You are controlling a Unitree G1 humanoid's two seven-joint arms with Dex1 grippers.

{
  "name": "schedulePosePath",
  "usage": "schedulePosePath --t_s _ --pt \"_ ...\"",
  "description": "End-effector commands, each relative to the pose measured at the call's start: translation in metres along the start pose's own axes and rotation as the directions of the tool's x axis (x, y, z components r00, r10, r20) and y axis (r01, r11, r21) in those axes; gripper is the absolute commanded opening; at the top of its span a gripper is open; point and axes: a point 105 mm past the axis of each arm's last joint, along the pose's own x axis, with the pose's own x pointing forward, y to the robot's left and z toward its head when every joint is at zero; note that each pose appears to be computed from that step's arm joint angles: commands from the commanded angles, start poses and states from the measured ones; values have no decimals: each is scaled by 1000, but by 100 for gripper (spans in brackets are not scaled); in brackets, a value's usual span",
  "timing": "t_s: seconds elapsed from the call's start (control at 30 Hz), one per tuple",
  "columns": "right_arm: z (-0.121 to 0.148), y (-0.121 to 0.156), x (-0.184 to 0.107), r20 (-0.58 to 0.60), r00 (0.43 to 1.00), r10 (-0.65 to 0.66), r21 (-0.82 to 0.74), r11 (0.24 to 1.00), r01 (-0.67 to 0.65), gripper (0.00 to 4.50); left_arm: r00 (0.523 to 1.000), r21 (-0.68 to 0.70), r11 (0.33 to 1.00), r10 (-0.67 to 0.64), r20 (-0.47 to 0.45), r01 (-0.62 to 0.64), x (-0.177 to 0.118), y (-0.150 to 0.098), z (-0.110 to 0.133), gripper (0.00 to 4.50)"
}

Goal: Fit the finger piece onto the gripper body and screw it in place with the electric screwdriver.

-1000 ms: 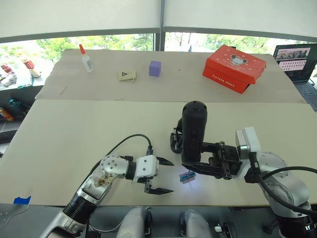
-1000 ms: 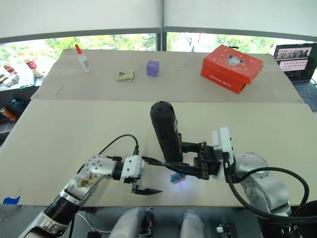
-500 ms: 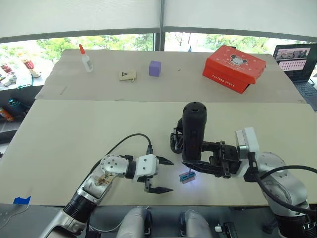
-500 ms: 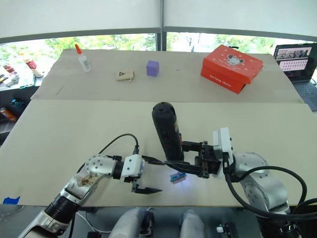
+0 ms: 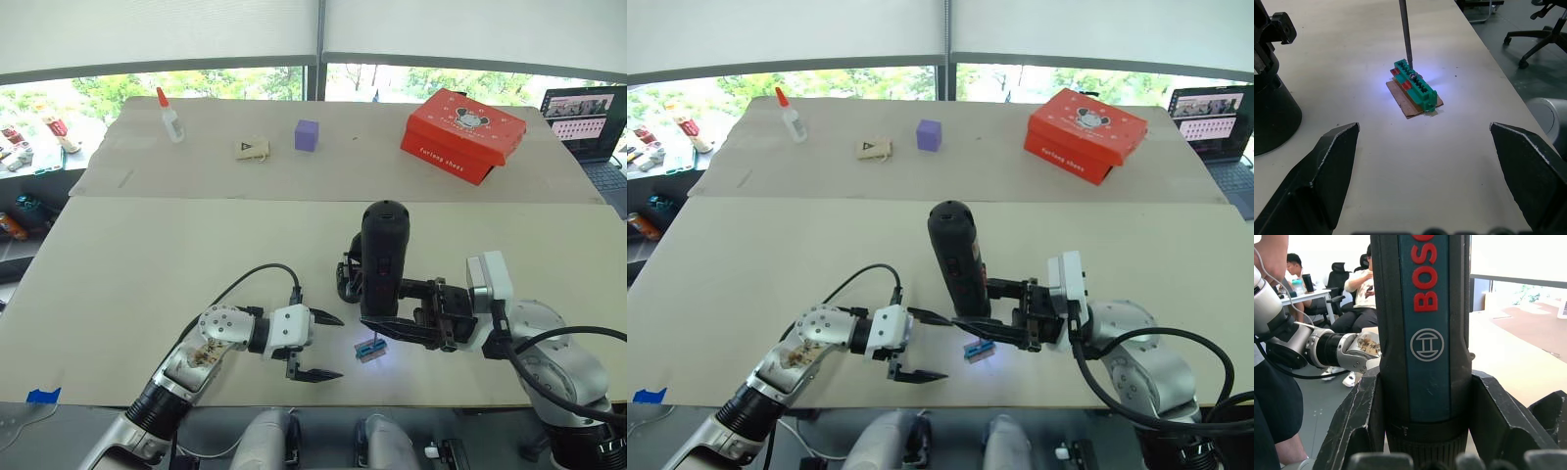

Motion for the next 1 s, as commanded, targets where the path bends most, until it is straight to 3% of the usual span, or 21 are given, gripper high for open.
schedulePosePath --t_s 0.03,1.0 --pt "18 4 3 51 998 39 -52 998 -36 194 1000 29 1000 5 27 -6 1 3 8 450" --pt "19 6 9 56 998 41 -39 998 -39 194 999 27 1000 4 37 -5 3 1 10 450"
